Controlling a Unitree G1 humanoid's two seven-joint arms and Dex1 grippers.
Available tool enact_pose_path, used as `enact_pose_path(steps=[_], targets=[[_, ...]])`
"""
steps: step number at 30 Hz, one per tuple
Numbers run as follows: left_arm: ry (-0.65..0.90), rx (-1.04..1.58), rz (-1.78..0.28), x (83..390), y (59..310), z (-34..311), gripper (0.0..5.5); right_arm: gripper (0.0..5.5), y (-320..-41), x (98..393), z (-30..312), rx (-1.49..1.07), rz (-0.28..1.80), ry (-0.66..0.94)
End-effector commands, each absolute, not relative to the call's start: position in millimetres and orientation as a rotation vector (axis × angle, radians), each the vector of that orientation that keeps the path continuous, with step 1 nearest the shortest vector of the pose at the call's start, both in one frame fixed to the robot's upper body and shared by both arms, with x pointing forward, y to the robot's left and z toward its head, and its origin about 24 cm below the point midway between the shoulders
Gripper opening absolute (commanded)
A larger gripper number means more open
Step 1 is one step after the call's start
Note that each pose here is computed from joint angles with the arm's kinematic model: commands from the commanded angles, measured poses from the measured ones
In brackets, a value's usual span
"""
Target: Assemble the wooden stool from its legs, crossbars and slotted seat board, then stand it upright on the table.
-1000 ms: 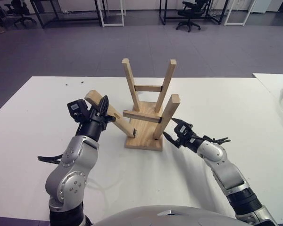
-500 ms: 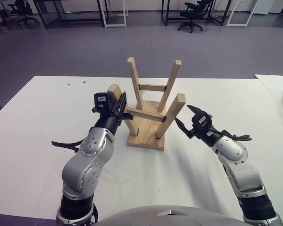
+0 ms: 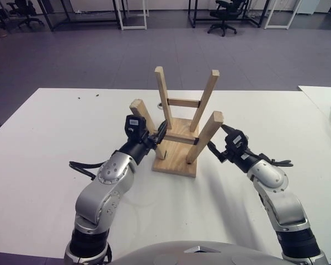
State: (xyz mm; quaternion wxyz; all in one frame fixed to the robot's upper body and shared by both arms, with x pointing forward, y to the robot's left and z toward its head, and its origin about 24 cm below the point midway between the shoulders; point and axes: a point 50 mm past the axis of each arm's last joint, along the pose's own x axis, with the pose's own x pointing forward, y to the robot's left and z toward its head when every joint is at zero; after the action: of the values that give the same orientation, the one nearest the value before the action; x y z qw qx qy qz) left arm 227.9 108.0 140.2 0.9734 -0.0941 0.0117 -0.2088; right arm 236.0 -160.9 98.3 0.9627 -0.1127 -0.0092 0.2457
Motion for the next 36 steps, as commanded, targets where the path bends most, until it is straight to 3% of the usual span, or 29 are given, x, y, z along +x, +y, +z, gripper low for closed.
enact_pose_path(steps=[1, 3, 5, 8, 10, 12, 16, 19, 21, 24, 30, 33, 36], targets=[[-0.064, -0.377, -0.581, 212, 101, 161, 3.88, 3.48, -180, 245, 131, -0.119, 0.366, -0.125], [-0.095, -0.364, -0.663, 203, 108, 170, 3.88, 3.48, -198, 249, 150, -0.078, 0.285, -0.180], [-0.233, -0.320, -0.773, 202, 117, 202, 3.88, 3.48, -211, 253, 176, -0.011, 0.248, -0.257], [-0.461, -0.226, -0.850, 219, 138, 265, 3.88, 3.48, -211, 254, 225, 0.113, 0.325, -0.401], [-0.528, -0.203, -0.870, 232, 147, 295, 3.88, 3.48, -204, 253, 253, 0.175, 0.413, -0.465], [-0.444, -0.114, -0.858, 248, 146, 285, 3.88, 3.48, -191, 256, 257, 0.213, 0.515, -0.404], [-0.120, -0.051, -0.900, 244, 131, 180, 3.88, 3.48, -174, 259, 174, 0.259, 0.559, 0.052], [0.035, -0.041, -0.899, 237, 128, 118, 3.88, 3.48, -169, 248, 137, 0.269, 0.536, 0.225], [-0.016, -0.102, -0.922, 242, 123, 127, 3.88, 3.48, -167, 243, 141, 0.272, 0.551, 0.198], [-0.203, -0.251, -0.938, 254, 122, 179, 3.88, 3.48, -169, 244, 157, 0.266, 0.554, 0.108], [-0.412, -0.373, -0.814, 250, 158, 244, 3.88, 3.48, -194, 245, 200, 0.287, 0.395, -0.189], [-0.366, -0.308, -0.631, 249, 183, 237, 3.88, 3.48, -212, 242, 195, 0.286, 0.256, -0.192], [-0.172, -0.240, -0.420, 247, 193, 193, 3.88, 3.48, -224, 238, 174, 0.246, 0.124, -0.087]])
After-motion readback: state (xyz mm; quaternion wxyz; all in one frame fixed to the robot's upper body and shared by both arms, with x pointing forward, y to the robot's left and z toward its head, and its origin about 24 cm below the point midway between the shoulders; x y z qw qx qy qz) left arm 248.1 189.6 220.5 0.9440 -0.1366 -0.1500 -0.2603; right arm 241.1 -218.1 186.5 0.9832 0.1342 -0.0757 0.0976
